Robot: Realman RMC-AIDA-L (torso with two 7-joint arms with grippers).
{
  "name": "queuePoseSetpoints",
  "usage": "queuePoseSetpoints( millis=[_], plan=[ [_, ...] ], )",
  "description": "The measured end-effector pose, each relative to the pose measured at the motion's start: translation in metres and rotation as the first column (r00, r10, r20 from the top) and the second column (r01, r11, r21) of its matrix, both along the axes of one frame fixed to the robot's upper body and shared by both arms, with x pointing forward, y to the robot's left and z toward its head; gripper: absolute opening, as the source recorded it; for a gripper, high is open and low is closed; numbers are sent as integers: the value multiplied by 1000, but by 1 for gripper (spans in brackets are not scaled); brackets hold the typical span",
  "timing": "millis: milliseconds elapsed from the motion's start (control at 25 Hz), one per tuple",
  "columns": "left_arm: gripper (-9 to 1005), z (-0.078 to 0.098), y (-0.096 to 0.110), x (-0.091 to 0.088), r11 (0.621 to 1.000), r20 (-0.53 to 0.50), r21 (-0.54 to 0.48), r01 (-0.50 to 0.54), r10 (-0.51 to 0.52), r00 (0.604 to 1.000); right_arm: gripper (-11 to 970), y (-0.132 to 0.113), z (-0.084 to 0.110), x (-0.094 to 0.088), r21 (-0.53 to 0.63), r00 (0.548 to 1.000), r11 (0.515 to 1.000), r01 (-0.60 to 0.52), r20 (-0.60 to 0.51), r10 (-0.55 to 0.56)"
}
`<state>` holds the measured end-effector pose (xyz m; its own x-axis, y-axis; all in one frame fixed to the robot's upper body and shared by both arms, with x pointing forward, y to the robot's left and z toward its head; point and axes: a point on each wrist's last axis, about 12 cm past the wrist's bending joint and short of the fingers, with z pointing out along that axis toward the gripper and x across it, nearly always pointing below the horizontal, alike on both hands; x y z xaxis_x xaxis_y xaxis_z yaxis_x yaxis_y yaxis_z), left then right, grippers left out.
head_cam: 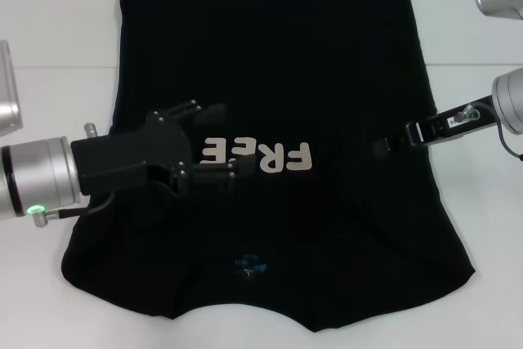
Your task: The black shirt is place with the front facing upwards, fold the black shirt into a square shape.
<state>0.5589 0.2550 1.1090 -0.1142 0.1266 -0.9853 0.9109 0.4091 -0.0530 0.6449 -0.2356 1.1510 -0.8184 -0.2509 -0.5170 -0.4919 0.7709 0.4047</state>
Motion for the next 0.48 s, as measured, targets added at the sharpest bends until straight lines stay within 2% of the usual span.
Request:
queuePoseSetpoints(
  millis=[40, 240, 480],
  plan=[
    [948, 1, 2, 0, 1000, 2, -3, -8, 8, 1000, 92, -2, 3, 0, 14, 1000, 1000, 5, 5, -5],
    [947, 4, 6, 3, 1000, 11, -7, -24, 24, 1000, 318, -17, 7, 1, 40, 999, 998, 44, 13, -45],
    [947, 5, 16, 5, 997, -5, -13, -71, 71, 997, 454, -46, -4, -8, 99, 990, 986, 136, 12, -138]
  ],
)
